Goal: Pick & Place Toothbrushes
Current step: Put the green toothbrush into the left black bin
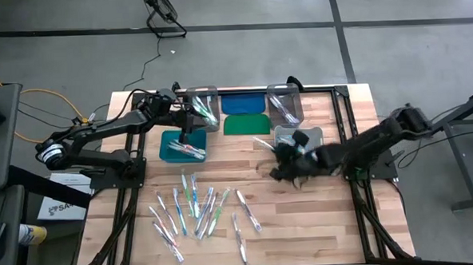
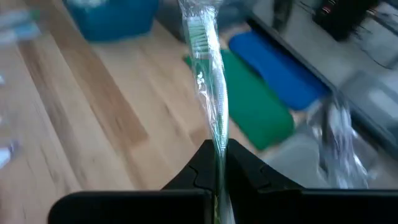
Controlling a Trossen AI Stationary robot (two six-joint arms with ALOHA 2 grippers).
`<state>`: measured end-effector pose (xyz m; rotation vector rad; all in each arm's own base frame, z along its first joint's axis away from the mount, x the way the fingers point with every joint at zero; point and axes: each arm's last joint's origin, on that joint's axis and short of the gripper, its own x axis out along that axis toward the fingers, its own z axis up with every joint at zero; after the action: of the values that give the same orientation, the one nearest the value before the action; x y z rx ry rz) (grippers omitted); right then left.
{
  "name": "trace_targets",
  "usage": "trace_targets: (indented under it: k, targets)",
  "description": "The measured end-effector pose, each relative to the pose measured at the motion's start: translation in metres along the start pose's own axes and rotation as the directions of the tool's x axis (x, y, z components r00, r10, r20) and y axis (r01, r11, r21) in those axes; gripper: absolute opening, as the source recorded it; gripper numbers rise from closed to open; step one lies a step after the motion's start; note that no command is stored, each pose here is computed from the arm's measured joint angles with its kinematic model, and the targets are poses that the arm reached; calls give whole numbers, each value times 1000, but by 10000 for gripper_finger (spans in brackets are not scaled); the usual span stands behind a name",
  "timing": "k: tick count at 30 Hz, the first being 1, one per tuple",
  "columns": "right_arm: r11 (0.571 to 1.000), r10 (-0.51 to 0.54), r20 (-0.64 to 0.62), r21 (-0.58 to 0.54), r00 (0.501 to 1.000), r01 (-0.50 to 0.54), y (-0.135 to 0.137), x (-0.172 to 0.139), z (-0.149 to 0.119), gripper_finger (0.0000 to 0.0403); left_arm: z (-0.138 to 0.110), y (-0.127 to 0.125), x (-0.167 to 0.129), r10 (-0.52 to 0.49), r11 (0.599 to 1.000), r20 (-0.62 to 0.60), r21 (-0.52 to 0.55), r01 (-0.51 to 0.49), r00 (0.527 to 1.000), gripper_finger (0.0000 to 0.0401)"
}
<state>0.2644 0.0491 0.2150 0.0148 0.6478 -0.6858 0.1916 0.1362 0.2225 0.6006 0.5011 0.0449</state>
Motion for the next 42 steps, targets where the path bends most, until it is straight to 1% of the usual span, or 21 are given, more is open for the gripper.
trace_targets:
  k: [3,6,8,11,15,18,20,23,26,29,33,38,42]
  targets:
    - [996,85,85,17,993,-86,-23,16,15,10,2,2,0,21,1000,25,-14,-20,999,141]
    - [988,146,183,21,972,-152,-43,33,26,10,6,5,0,33,999,83,-25,-31,996,141]
    - [984,169,254,20,952,-180,-54,43,33,10,9,8,-1,49,999,122,-29,-46,991,141]
    - [976,198,373,9,906,-217,-65,57,40,10,14,13,-2,88,996,174,-41,-82,981,141]
    - [962,243,483,-6,841,-274,-73,73,48,10,21,17,-3,130,991,230,-62,-119,964,141]
    - [949,286,553,-48,783,-313,-74,88,50,10,26,18,-3,148,989,268,-69,-134,952,141]
    - [939,312,607,-79,731,-335,-75,97,50,10,30,17,-1,149,989,292,-62,-136,945,141]
    - [926,333,694,-111,638,-362,-79,111,51,10,34,15,5,144,989,321,-63,-131,936,141]
    - [915,356,733,-146,580,-377,-81,125,49,10,37,14,12,151,987,361,-97,-125,920,141]
    - [903,391,734,-188,556,-386,-80,138,53,10,36,15,22,161,980,388,-168,-102,907,141]
    - [893,418,724,-217,549,-394,-75,149,56,10,35,16,29,171,963,423,-262,-61,890,141]
    - [896,416,728,-225,545,-383,-71,147,58,10,35,17,32,186,947,445,-319,-40,876,141]
    - [897,414,724,-222,552,-382,-71,148,58,10,40,15,31,177,948,478,-317,-19,860,141]
